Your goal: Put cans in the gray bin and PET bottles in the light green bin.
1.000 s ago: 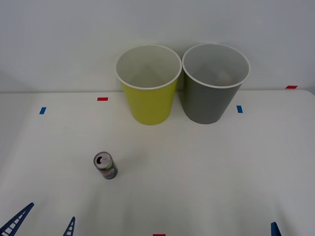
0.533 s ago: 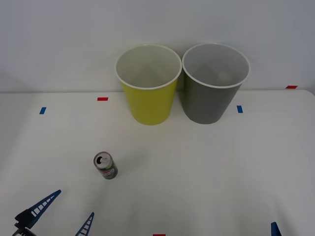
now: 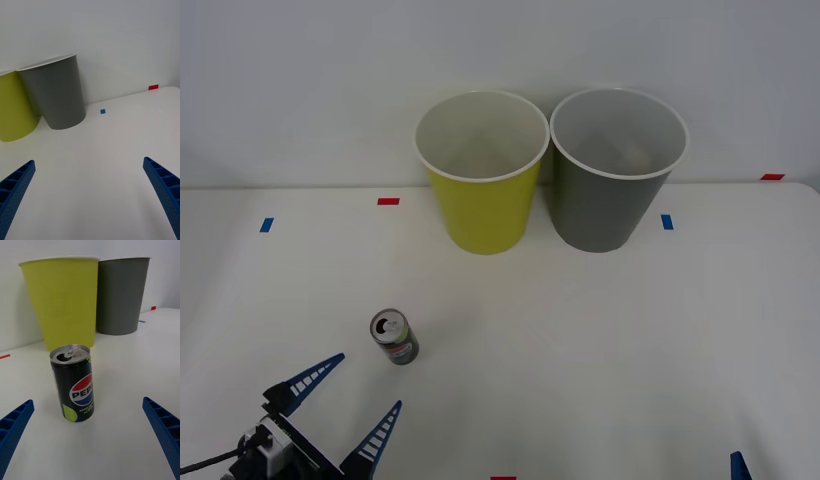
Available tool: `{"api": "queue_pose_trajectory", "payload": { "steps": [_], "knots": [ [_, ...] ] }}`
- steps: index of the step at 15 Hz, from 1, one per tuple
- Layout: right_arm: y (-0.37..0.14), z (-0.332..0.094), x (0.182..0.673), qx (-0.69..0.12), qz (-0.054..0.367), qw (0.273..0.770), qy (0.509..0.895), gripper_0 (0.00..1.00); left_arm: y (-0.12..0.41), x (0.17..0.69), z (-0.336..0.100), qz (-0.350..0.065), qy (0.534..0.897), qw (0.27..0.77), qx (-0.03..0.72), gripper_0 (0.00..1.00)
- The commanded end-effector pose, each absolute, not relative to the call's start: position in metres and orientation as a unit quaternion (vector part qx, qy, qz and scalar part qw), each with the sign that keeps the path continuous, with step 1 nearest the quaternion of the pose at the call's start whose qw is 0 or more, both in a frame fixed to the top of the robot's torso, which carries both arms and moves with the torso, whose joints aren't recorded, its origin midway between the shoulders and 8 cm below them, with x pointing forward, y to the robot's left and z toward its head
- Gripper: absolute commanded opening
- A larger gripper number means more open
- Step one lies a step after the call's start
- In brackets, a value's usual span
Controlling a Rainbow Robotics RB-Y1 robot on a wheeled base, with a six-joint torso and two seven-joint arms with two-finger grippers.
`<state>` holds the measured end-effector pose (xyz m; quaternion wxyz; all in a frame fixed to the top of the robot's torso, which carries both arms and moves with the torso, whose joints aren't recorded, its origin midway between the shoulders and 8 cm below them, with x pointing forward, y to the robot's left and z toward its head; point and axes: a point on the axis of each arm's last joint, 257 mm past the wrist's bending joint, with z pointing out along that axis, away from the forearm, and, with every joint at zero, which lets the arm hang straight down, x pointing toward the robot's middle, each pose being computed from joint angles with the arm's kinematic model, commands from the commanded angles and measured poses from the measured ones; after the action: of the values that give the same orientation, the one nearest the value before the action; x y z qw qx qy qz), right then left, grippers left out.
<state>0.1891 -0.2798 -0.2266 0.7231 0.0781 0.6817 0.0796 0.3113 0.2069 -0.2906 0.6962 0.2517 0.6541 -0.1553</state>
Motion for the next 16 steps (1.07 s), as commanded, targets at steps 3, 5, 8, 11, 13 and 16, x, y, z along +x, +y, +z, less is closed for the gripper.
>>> {"api": "queue_pose_trajectory", "payload": {
  "steps": [3, 5, 8, 11, 13, 16],
  "knots": [
    [-0.280, -0.227, 0.189, 0.078, 0.080, 0.723, 0.682, 1.00, 0.196, 0.332, -0.295, -0.165, 0.647, 0.694, 0.269, 1.00],
    [-0.280, -0.227, 0.189, 0.078, 0.080, 0.723, 0.682, 1.00, 0.196, 0.341, -0.300, -0.163, 0.649, 0.690, 0.276, 1.00],
    [-0.280, -0.227, 0.189, 0.078, 0.080, 0.723, 0.682, 1.00, 0.190, 0.357, -0.293, -0.169, 0.643, 0.695, 0.275, 1.00],
    [-0.280, -0.227, 0.189, 0.078, 0.080, 0.723, 0.682, 1.00, 0.183, 0.369, -0.294, -0.175, 0.650, 0.691, 0.263, 1.00],
    [-0.280, -0.227, 0.189, 0.078, 0.080, 0.723, 0.682, 1.00, 0.181, 0.373, -0.295, -0.176, 0.654, 0.689, 0.259, 1.00],
    [-0.280, -0.227, 0.189, 0.078, 0.080, 0.723, 0.682, 1.00, 0.180, 0.380, -0.293, -0.173, 0.653, 0.689, 0.263, 1.00]
  ]
}}
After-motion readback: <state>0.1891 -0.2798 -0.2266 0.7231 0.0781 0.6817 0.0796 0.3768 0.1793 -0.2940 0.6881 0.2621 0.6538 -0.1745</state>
